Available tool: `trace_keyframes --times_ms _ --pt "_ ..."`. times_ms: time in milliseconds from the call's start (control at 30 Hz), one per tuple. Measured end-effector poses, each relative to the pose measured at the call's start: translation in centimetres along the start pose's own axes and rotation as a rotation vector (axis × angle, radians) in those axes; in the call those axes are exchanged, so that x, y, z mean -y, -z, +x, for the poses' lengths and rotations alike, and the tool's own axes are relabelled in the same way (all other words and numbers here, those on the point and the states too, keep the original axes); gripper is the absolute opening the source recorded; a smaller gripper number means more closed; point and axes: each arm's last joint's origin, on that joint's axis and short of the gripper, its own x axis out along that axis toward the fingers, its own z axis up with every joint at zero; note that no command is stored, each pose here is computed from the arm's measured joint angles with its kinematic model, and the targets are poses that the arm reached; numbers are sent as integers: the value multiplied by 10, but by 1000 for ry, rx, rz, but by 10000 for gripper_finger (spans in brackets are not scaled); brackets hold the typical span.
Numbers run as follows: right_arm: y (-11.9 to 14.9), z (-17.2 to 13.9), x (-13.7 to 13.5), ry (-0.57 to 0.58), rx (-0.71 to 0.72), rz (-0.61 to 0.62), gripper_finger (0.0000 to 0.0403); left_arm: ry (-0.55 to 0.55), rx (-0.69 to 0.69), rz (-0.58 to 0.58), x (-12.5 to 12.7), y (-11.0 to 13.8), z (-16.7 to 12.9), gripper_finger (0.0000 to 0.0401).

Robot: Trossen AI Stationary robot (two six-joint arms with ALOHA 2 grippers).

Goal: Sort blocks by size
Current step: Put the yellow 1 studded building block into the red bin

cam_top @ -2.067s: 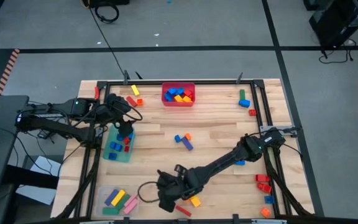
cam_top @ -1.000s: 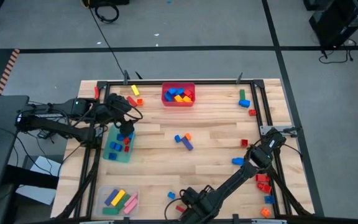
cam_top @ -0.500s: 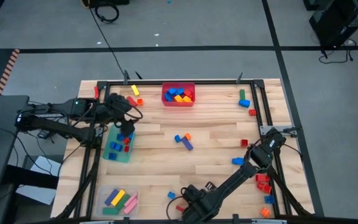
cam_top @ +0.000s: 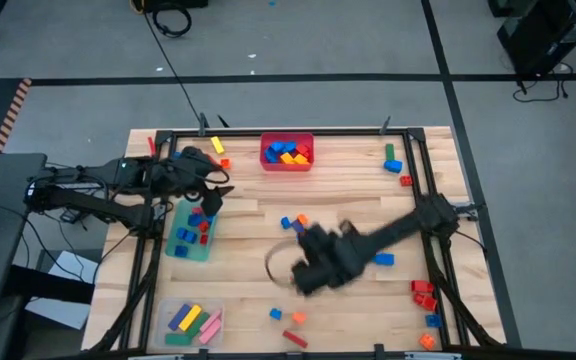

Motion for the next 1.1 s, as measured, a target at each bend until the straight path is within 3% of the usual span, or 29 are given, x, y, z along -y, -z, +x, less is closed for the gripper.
trace_keyframes --times_ms 300,467,600,700,800,933,1100 --pt "-111 56 44 36 58 -81 138 19 54 -15 2 -6 0 339" --pt "-162 94 75 -44 80 -110 138 18 52 -13 2 -5 0 339" --pt "-197 132 104 -177 76 -119 138 17 50 -12 2 -5 0 339" --pt "-213 162 129 -222 85 -87 138 17 49 -11 2 -5 0 339" --pt "-224 181 158 -193 75 -50 138 6 52 -11 1 -5 0 339" --pt "-230 205 195 -179 42 -53 138 -41 69 -13 0 -6 0 339" --pt "-228 233 228 -240 -11 -66 147 -101 92 -17 -2 -7 0 339"
